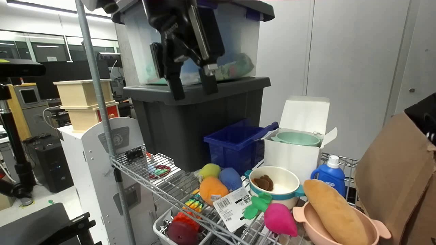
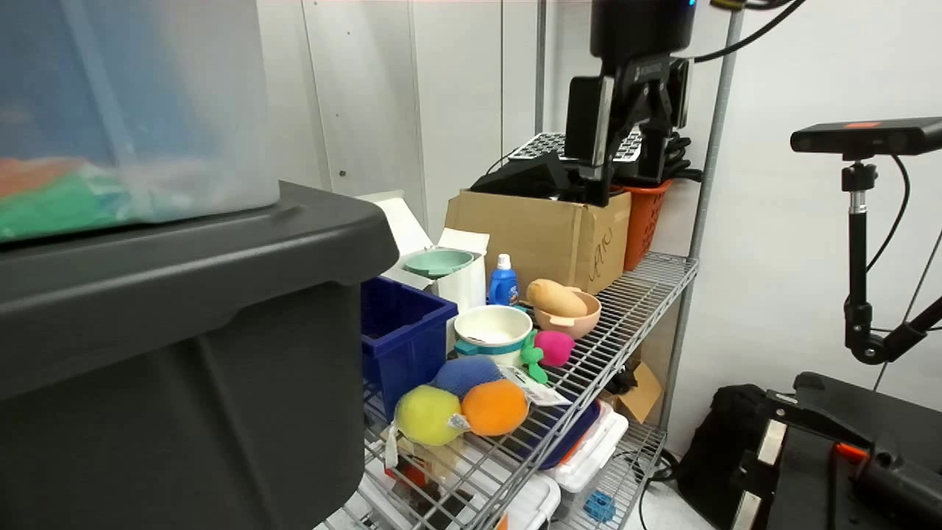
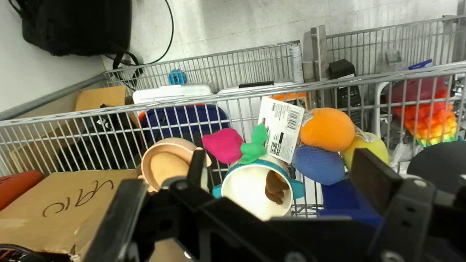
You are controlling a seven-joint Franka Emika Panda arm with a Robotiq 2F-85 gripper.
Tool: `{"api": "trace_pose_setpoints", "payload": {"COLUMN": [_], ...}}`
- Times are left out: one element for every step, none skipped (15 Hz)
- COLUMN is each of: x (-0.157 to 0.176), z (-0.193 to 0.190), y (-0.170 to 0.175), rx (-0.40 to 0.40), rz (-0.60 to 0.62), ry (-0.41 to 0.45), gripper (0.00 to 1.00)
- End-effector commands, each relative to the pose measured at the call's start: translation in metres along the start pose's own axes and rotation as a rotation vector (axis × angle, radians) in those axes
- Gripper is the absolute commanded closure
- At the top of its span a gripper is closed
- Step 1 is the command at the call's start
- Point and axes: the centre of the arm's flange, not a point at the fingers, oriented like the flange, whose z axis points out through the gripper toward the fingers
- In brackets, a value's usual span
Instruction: Put the brown doll in the blue storage box
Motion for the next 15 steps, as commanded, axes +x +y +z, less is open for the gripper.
{"api": "trace_pose_setpoints", "payload": {"x": [0.037,0.044,0.052,0.058,0.067,0.074,0.082,0.089,0.095,0.101,0.105,0.109,0.112,0.117,0.123], "z": [0.034,0.044,0.052,0.059,0.068,0.074,0.084,0.089,0.095,0.104,0.112,0.118,0.125,0.134,0.142], "y": [0.009,0.012,0.016,0.022,0.029,0.037,0.047,0.055,0.063,0.071,0.077,0.083,0.087,0.091,0.094], "rx": [-0.01,-0.017,-0.028,-0.037,-0.047,-0.057,-0.067,-0.079,-0.09,-0.1,-0.109,-0.116,-0.123,-0.125,-0.136], "rz": [-0.014,-0.005,0.003,0.009,0.016,0.023,0.036,0.048,0.061,0.073,0.081,0.088,0.094,0.103,0.112], "ry": [0.015,0.015,0.018,0.017,0.016,0.016,0.015,0.012,0.006,0.001,-0.002,-0.007,-0.013,-0.023,-0.032], "gripper": [0.0,0.0,0.0,0.0,0.0,0.0,0.0,0.0,0.0,0.0,0.0,0.0,0.0,0.0,0.0]}}
